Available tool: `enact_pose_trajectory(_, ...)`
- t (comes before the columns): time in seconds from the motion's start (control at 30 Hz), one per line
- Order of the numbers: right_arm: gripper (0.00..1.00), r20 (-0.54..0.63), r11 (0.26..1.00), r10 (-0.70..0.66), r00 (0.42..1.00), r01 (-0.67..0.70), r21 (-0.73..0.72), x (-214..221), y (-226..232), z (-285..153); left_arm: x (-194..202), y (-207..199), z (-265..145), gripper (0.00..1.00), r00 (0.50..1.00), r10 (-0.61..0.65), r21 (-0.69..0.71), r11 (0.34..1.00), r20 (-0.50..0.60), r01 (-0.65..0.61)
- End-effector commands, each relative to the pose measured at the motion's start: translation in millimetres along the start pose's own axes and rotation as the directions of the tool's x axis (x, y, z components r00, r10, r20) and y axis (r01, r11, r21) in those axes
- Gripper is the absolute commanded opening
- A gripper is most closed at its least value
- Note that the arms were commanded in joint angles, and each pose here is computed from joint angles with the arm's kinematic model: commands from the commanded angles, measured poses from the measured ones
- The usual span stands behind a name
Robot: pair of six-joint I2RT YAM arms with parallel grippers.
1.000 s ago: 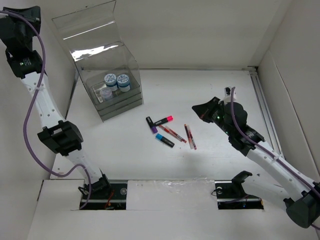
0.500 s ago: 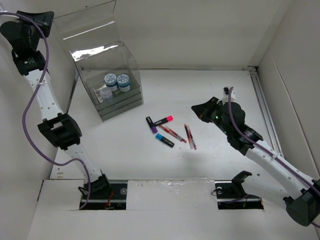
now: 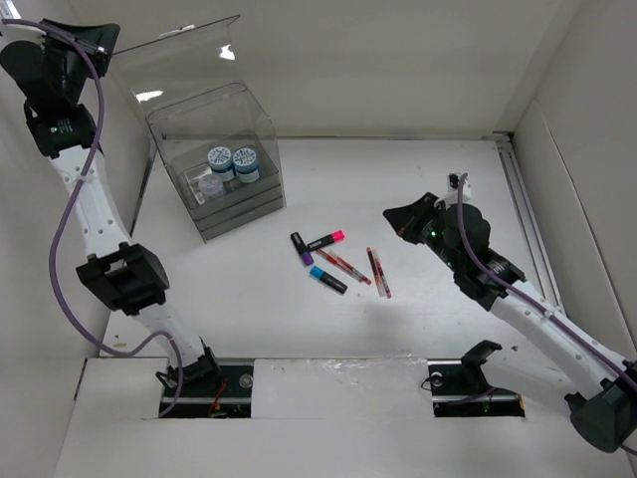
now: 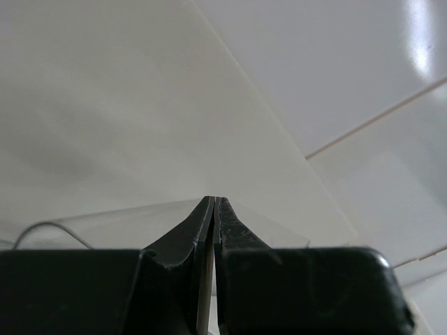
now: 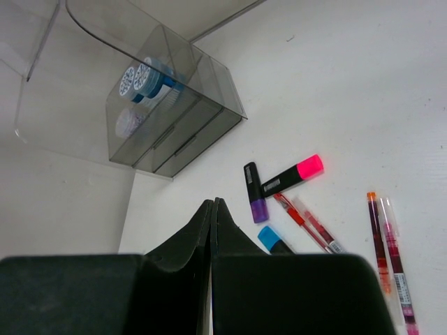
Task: Sort the stationery into containers
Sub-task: Close the drawer
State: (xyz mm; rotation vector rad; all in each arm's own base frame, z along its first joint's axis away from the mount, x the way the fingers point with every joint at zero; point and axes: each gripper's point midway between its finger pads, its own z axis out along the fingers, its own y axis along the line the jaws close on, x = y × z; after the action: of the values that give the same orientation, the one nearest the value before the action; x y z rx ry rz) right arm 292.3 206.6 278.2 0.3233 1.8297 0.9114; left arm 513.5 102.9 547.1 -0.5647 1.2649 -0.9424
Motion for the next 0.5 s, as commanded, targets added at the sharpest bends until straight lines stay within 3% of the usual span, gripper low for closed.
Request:
enact_pose_trajectory(0.0, 0.0, 0.09, 0.998, 0.003, 0.996, 0.003, -0.065, -30.6, 27.2, -11.9, -5.4, -76.7, -36.2, 0.0, 0.991, 0.124, 0.09, 0.988, 0.05, -0.128)
enact_pose_trajectory(0.23, 0.0, 0.094, 0.996, 0.015, 0.995, -0.007, -0.086, -33.4, 32.1, -17.1, 15.8, -142.4, -64.7, 0.0, 0.99, 0.136, 0.181, 0.973, 0.034, -0.14)
enact_pose_trajectory(0.37, 0.0, 0.119, 0.997, 0.018, 0.993, -0.009, -0.07, -37.7, 28.0, -22.4, 30.6, -140.0, -83.3, 0.0, 0.993, 0.103, 0.168, 0.98, 0.052, -0.111)
enact_pose_trajectory(0.4, 0.0, 0.128, 0.997, 0.021, 0.991, -0.011, -0.081, -40.8, 30.7, -26.5, 40.1, -113.1, -81.2, 0.0, 0.996, 0.08, 0.121, 0.989, 0.043, -0.085)
enact_pose_trajectory(0.47, 0.0, 0.134, 0.996, 0.023, 0.991, -0.011, -0.088, -42.8, 32.3, -29.1, 27.6, -118.2, -92.5, 0.0, 0.986, 0.112, 0.086, 0.989, 0.127, -0.124)
